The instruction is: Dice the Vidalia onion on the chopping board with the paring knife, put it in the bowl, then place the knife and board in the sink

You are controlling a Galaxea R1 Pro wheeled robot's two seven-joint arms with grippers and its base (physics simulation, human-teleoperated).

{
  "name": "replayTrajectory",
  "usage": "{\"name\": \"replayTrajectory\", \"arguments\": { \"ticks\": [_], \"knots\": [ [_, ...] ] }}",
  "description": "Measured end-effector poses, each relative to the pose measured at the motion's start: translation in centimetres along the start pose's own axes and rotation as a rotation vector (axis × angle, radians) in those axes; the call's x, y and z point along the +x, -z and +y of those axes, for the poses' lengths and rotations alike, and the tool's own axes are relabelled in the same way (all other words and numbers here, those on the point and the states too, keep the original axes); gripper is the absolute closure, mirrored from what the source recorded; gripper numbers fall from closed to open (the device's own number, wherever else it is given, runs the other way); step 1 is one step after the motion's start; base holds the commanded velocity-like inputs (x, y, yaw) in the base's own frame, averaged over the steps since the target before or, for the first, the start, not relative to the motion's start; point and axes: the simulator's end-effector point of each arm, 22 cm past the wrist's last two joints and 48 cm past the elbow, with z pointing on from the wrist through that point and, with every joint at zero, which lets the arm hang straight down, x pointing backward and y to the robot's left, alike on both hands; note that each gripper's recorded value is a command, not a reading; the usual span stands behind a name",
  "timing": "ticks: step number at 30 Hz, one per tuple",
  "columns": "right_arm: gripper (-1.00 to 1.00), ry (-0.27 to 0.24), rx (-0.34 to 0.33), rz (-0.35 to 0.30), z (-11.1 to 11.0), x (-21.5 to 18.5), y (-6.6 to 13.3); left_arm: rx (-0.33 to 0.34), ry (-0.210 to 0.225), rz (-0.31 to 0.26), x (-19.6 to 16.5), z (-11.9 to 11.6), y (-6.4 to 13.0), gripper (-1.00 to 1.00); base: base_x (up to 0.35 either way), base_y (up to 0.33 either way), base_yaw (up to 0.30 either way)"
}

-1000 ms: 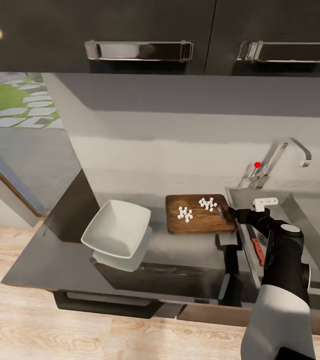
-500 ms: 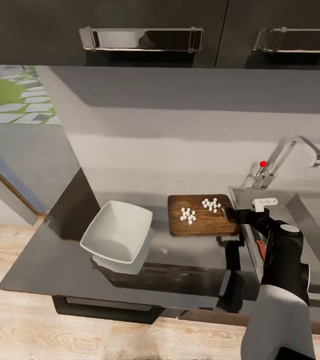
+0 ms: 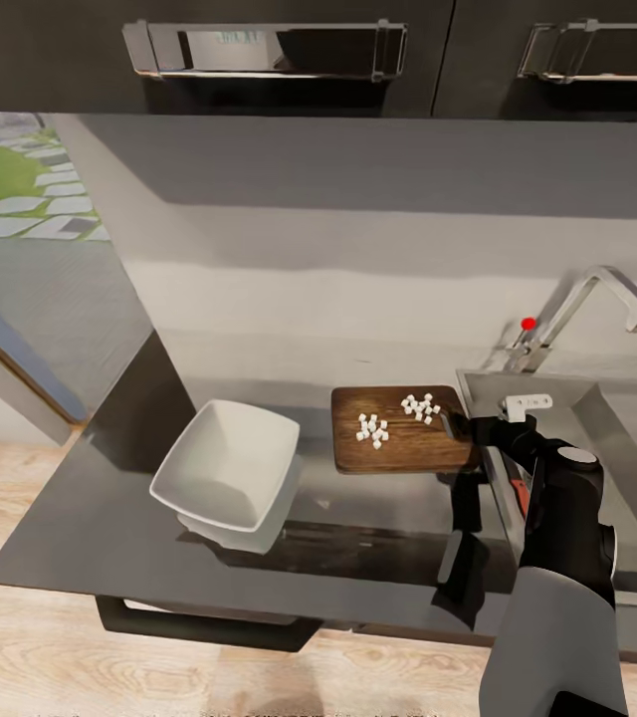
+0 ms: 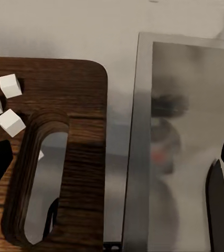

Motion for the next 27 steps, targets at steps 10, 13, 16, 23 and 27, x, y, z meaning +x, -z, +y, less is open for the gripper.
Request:
{"name": "replayTrajectory", "arguments": {
  "ticks": [10, 13, 16, 23, 27],
  "knots": [
    [-1.00, -0.004, -0.009, 0.027, 0.3, 1.5, -0.8, -0.001, -0.001, 0.016, 0.5, 0.0, 0.1, -1.00, 0.000, -0.021, 0.000],
    [-1.00, -0.004, -0.009, 0.031, 0.3, 1.7, -0.9, -0.001, -0.001, 0.021, 0.7, 0.0, 0.2, -1.00, 0.000, -0.119, 0.000],
    [-1.00, -0.004, -0.010, 0.037, 0.4, 2.0, -1.1, -0.001, -0.001, 0.026, 0.9, 0.1, 0.2, -1.00, 0.000, -0.028, 0.000],
    [-1.00, -0.004, -0.010, 0.048, 0.4, 2.7, -1.4, -0.002, -0.001, 0.037, 1.2, 0.1, 0.3, -1.00, 0.000, -0.003, 0.000],
    [-1.00, -0.004, -0.010, 0.054, 0.4, 3.0, -1.6, -0.003, -0.001, 0.043, 1.4, 0.1, 0.4, -1.00, 0.060, 0.012, 0.000]
  ]
}}
